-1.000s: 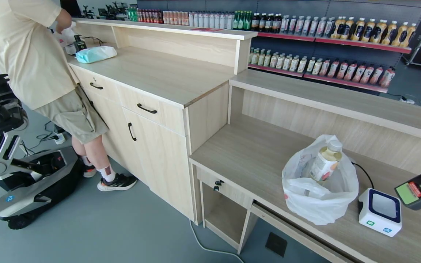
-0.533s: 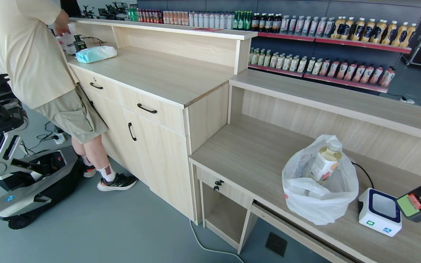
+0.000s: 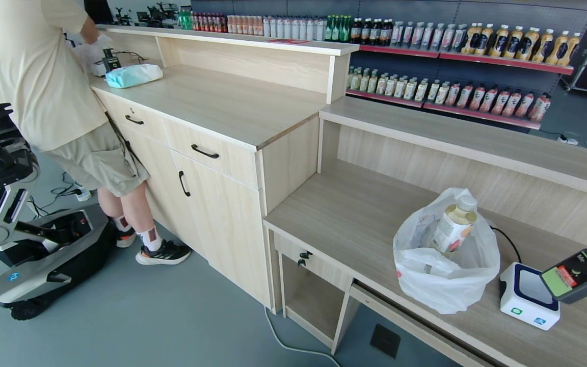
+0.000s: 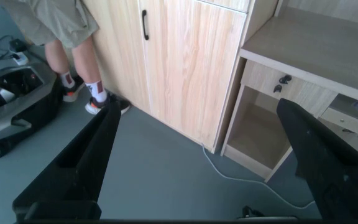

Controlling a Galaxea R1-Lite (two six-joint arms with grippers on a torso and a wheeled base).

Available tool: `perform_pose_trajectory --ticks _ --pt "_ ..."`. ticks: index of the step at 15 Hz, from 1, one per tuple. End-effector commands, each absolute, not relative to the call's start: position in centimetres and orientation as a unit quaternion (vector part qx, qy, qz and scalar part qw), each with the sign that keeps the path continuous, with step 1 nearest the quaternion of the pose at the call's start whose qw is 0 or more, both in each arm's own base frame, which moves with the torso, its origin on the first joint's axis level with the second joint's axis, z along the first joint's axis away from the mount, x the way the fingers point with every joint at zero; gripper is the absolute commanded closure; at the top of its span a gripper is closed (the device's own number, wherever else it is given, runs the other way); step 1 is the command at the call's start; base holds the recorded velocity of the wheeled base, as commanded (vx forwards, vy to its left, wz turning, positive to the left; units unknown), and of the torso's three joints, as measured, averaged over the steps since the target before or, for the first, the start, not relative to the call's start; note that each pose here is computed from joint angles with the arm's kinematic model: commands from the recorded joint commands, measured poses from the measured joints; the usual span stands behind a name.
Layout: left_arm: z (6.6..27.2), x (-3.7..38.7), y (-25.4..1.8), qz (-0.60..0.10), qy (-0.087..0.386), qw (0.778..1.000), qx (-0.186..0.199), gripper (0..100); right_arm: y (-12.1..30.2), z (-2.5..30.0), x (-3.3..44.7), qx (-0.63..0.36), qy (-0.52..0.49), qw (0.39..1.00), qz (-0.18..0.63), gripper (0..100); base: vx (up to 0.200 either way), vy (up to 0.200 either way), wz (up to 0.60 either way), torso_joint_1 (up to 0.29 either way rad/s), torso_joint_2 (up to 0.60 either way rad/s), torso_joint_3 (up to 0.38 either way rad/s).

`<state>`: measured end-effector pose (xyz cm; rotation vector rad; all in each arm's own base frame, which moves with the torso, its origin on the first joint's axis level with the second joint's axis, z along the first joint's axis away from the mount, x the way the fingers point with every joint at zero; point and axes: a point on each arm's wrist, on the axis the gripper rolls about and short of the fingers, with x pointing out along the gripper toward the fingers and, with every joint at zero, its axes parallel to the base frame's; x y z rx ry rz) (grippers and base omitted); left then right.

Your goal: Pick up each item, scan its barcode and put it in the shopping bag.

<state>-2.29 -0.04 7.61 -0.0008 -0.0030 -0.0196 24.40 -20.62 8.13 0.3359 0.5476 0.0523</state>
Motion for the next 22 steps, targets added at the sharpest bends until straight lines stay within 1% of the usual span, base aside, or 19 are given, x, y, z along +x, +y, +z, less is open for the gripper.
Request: perform_pose_trajectory --ticks 1,22 --pt "7.6 -2.3 0.0 -0.010 -0.001 1.000 -0.001 0 -20.6 7.5 24.9 0.169 0.275 0.946 0.031 100 0.000 0.000 0.00 0.000 0.00 0.000" --pt "7.6 -2.3 0.0 -0.010 -0.001 1.000 -0.001 0 -19.7 7.3 27.3 0.150 0.253 0.954 0.055 100 0.000 0.000 0.00 0.000 0.00 0.000"
